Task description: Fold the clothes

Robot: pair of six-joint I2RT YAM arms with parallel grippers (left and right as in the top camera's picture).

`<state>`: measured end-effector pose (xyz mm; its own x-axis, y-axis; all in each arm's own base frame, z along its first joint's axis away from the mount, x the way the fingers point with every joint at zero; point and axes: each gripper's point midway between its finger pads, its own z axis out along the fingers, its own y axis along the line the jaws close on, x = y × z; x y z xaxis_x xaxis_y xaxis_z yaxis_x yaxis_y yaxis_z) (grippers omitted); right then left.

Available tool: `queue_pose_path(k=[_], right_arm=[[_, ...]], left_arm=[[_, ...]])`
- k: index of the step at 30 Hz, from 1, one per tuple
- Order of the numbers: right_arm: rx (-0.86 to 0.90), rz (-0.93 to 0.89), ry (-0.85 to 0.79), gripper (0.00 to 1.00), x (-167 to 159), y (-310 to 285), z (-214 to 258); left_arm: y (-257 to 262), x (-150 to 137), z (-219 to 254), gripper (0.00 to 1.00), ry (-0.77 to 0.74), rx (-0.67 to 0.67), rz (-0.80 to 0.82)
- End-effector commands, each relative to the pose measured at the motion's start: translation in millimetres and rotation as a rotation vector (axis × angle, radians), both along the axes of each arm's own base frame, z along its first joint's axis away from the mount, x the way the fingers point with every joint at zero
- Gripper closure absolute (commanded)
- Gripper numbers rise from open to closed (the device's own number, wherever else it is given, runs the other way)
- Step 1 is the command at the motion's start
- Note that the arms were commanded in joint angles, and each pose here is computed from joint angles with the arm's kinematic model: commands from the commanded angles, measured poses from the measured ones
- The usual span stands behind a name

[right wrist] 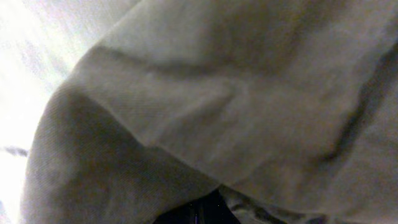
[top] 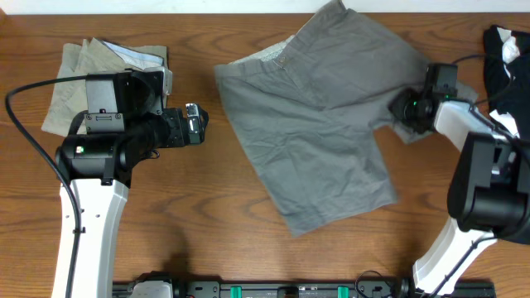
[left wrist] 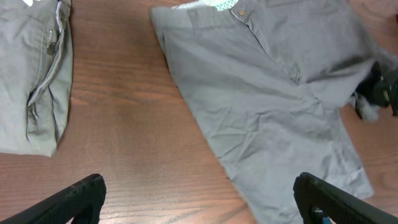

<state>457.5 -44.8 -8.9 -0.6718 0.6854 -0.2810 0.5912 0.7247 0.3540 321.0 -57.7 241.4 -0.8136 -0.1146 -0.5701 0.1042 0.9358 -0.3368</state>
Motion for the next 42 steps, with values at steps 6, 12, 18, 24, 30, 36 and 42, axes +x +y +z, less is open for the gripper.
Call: queue_pose_path(k=[6,12,18,24,30,36,42], right_arm=[[-0.028,0.018,0.12,0.91,18,-28,-23],[-0.056,0.191,0.171,0.68,19,-29,60],[-0.097,0.3,0.266,0.45,-22,-26,109],[-0.094,0.298,0.354,0.56,-41,-27,90],[-0.018,0.252,0.383,0.56,-58,-15,39],[0.04,0.262,0.429,0.48,-83,-3,6],[-0.05,0.232,0.518,0.95,-104,-24,9]], left_arm=[[-1,0,9,0.02,-0.019,-0.013,0.001],[-1,3,2,0.02,0.003,-0.013,0.001],[-1,8,-9,0.02,0.039,-0.013,0.001],[-1,12,-11,0.02,0.038,-0.013,0.001],[-1,12,-11,0.02,0.038,-0.013,0.001],[-1,13,-11,0.02,0.033,-0.01,-0.002],[-1,13,-11,0.02,0.033,-0.01,-0.002]])
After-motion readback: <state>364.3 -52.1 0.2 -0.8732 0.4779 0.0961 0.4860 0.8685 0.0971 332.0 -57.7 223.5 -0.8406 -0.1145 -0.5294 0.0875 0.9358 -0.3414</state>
